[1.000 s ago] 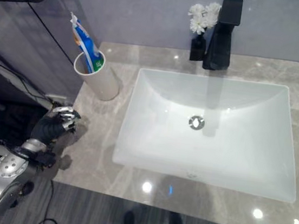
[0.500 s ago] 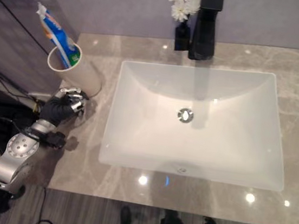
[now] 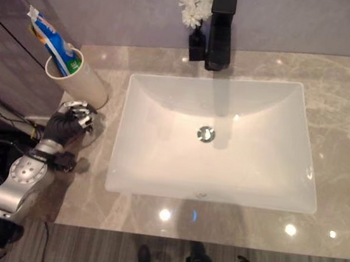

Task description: Put brush and paste in cup on sink, flatten towel.

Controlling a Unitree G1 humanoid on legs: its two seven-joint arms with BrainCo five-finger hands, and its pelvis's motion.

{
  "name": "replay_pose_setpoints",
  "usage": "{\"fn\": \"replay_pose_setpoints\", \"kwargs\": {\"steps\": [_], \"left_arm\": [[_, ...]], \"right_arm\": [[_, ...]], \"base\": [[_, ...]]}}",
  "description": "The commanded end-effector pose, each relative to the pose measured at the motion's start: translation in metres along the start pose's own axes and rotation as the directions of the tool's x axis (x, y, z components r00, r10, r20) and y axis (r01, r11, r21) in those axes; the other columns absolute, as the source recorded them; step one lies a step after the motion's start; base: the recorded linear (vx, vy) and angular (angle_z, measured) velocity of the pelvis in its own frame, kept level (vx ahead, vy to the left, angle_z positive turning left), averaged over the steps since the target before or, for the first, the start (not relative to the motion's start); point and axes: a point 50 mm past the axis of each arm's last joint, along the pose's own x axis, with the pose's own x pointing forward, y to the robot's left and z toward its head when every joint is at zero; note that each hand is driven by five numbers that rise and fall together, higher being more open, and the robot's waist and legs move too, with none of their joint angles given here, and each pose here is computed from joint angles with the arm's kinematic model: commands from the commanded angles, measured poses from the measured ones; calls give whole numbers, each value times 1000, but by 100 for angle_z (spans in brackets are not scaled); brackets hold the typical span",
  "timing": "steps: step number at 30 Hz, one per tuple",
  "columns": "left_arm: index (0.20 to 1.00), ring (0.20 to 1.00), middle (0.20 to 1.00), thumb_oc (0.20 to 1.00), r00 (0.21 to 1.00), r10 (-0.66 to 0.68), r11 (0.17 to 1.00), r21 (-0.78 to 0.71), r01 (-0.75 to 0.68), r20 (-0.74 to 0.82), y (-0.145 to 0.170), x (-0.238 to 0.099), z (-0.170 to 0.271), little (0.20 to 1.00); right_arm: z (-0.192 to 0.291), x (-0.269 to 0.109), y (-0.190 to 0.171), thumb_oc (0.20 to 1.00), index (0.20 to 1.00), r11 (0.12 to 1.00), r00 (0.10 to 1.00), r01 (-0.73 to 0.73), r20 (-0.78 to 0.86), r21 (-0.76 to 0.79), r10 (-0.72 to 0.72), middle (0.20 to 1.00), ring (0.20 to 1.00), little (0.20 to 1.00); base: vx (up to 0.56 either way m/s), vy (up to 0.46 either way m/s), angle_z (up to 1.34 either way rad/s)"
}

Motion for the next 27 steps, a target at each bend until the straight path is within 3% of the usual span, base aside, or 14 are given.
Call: {"fn": "replay_pose_setpoints", "kwargs": {"steps": [1, 10, 27], "left_arm": [[200, 200, 200, 200, 1000, 24, 998, 66, -24, 9, 16, -3, 4, 200], [200, 200, 200, 200, 992, 122, 991, 52, -122, 1, 31, -5, 0, 200], [200, 200, 200, 200, 969, 225, 968, 90, -234, 98, 41, 43, 24, 200]], "right_arm": [[-2, 0, 1, 1000, 1000, 1000, 1000, 9, -5, 12, -9, 1000, 1000, 1000], [9, 0, 1, 1000, 1000, 1000, 999, 13, 50, 20, -14, 1000, 1000, 1000], [9, 1, -1, 1000, 1000, 999, 999, 24, 33, -29, -23, 1000, 1000, 1000]], "base": [[-14, -2, 3], [0, 0, 0], [-3, 1, 0]]}}
